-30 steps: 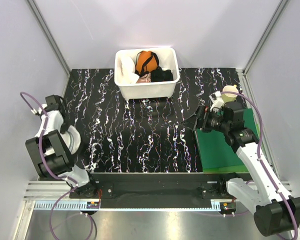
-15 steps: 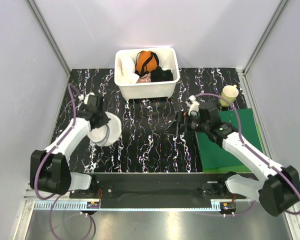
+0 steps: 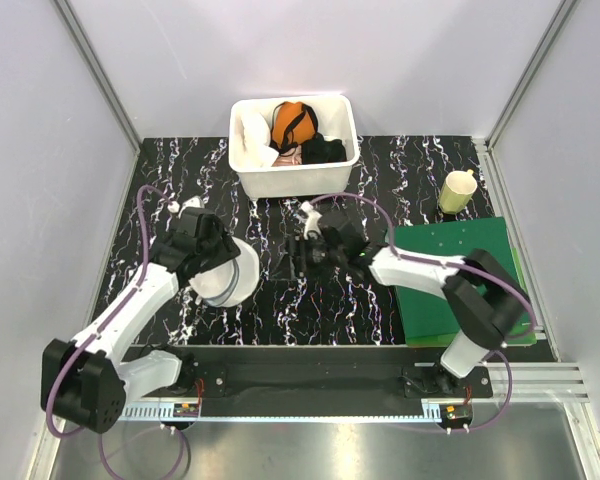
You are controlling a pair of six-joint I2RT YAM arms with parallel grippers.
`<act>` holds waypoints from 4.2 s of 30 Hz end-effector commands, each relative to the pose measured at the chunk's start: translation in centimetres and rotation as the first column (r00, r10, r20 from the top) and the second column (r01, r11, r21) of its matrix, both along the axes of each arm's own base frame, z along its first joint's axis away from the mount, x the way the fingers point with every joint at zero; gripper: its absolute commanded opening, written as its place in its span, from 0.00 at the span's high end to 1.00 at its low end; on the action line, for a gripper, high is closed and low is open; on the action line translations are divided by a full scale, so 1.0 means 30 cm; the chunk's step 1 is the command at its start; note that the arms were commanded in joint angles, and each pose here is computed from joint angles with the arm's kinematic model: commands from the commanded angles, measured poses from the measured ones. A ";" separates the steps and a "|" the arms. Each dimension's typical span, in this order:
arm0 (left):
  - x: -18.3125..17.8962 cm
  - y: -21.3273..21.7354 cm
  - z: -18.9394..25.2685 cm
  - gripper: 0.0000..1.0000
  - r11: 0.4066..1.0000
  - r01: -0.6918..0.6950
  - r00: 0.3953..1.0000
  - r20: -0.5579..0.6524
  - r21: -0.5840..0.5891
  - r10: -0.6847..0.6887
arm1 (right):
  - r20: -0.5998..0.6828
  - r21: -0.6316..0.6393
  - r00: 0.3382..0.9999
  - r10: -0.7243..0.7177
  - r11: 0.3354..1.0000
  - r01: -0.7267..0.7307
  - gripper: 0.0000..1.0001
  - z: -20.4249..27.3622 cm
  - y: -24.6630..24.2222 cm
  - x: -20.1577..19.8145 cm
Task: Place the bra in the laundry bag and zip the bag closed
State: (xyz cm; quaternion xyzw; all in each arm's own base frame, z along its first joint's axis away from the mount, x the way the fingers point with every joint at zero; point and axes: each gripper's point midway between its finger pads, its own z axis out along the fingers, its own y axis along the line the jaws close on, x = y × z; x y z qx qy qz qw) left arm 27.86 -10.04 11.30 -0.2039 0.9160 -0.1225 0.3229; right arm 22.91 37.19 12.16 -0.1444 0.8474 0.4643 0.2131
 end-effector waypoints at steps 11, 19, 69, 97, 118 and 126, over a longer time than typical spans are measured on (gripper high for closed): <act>0.042 -0.004 0.026 0.43 0.996 0.073 0.995 0.064 0.044 -0.075 | 0.073 0.208 0.994 0.078 0.974 -0.092 0.49 0.001 0.336 0.087; 0.022 0.000 0.009 0.52 0.997 0.066 0.996 0.052 0.036 -0.068 | 0.076 0.227 0.995 0.070 0.970 -0.085 0.48 -0.013 0.401 0.139; -0.148 0.333 0.356 1.00 0.949 -0.248 0.938 0.292 0.193 0.186 | 0.061 -0.073 0.990 -0.129 0.988 0.134 1.00 -0.072 0.202 0.249; -0.271 0.455 0.691 1.00 0.914 -0.402 0.772 0.557 0.054 0.306 | 0.122 0.001 0.989 -0.083 0.997 0.083 1.00 0.222 0.168 0.244; -0.114 0.490 0.364 0.96 0.892 -0.452 0.830 0.354 -0.026 0.431 | 0.016 -0.132 0.972 -0.235 0.963 0.235 1.00 -0.036 0.097 0.267; -0.269 0.598 0.247 0.20 0.748 -0.660 0.746 0.178 0.070 0.641 | -0.014 -0.117 0.979 -0.203 0.973 0.200 1.00 -0.046 0.111 0.244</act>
